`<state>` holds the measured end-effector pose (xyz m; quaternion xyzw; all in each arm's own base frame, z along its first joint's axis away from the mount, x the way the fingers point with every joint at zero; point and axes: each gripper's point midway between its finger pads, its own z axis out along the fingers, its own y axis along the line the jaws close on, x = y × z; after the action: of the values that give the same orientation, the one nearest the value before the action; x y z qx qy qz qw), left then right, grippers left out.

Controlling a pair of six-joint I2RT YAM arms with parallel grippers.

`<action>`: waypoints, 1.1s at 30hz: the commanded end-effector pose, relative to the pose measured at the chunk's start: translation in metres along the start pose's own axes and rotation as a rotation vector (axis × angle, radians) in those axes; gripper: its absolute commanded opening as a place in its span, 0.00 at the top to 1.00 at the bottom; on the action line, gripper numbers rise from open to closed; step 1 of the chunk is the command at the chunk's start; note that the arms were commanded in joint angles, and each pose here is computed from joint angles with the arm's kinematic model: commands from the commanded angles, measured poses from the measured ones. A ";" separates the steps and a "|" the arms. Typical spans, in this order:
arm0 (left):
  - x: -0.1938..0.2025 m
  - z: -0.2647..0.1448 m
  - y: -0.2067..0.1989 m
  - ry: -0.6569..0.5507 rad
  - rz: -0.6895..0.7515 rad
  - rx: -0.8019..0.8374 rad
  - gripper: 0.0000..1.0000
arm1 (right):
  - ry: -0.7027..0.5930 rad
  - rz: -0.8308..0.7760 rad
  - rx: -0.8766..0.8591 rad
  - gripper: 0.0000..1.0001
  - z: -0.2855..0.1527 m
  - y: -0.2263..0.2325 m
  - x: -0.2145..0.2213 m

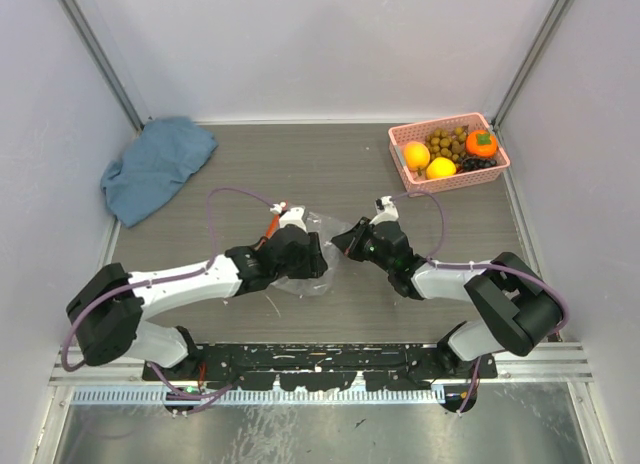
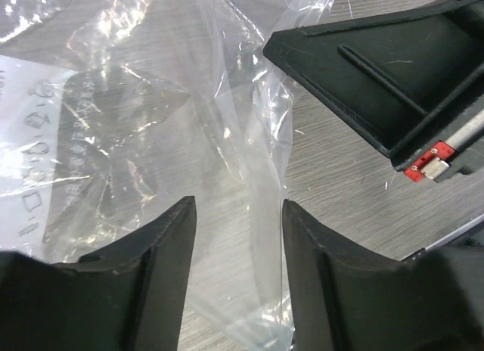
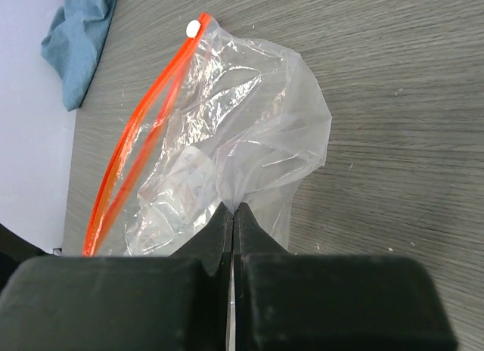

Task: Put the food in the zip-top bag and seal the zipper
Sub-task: Pick up the zipper food storage bag at the corner of the board.

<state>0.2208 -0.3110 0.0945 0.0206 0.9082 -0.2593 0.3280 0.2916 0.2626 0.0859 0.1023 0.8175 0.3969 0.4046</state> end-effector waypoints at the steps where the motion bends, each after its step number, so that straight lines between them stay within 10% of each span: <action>1: -0.039 -0.029 0.006 -0.083 0.008 -0.018 0.47 | -0.030 -0.065 -0.066 0.99 -0.001 0.019 -0.014; 12: -0.071 -0.079 0.086 -0.192 -0.176 -0.050 0.26 | 0.027 -0.192 -0.117 0.99 -0.008 0.012 -0.022; 33: -0.042 -0.009 0.142 0.017 -0.599 0.096 0.39 | 0.117 -0.283 -0.154 0.99 -0.011 -0.011 -0.015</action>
<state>0.2617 -0.1631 0.0464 -0.2436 0.8849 -0.3330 0.2164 0.2879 0.2358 0.0772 -0.0459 0.8300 0.3932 0.3929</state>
